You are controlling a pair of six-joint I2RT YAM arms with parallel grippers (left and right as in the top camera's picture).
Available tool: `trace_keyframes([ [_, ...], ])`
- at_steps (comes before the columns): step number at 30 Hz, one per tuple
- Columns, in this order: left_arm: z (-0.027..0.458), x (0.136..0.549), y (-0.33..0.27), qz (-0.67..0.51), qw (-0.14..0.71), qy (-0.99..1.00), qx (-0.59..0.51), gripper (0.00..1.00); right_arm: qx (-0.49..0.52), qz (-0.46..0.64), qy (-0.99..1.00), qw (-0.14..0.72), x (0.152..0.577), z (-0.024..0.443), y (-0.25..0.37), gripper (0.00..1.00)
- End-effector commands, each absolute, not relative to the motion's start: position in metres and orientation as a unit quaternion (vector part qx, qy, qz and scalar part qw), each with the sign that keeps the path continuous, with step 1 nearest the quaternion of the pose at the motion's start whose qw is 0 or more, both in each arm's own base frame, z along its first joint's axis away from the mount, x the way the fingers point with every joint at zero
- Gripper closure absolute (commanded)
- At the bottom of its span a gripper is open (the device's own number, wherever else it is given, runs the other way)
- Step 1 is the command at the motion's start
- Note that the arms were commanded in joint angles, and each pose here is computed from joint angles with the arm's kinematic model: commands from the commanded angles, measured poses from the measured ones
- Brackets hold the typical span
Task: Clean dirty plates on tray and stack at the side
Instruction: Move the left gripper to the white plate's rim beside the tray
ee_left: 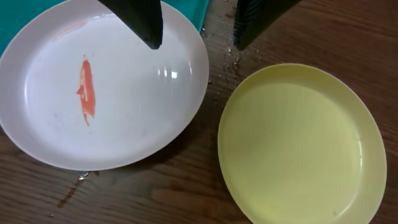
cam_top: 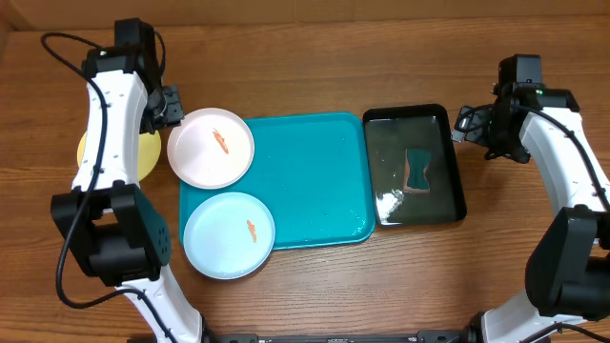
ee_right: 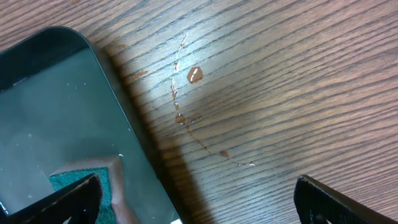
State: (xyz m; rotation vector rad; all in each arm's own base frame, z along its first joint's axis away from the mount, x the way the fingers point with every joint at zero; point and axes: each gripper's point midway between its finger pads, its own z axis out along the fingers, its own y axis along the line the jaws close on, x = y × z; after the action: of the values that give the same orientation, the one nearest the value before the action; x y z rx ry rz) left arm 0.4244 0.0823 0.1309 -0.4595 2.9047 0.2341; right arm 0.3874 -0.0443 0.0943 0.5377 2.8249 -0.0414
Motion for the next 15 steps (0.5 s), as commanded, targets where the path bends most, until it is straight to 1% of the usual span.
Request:
trace_keyframes([
  [1, 0.111, 0.419, 0.09, 0.094, 0.067, 0.982, -0.147, 0.61, 0.187, -0.011, 0.972, 0.144, 0.391, 0.102, -0.044, 0.0],
  [9, 0.093, 0.417, 0.091, 0.095, 0.048, 0.983, -0.147, 0.6, 0.186, -0.011, 0.972, 0.144, 0.391, 0.102, -0.044, 0.0],
  [15, 0.067, 0.418, 0.09, 0.095, 0.022, 0.985, -0.144, 0.61, 0.186, -0.011, 0.972, 0.144, 0.391, 0.102, -0.044, 0.0],
])
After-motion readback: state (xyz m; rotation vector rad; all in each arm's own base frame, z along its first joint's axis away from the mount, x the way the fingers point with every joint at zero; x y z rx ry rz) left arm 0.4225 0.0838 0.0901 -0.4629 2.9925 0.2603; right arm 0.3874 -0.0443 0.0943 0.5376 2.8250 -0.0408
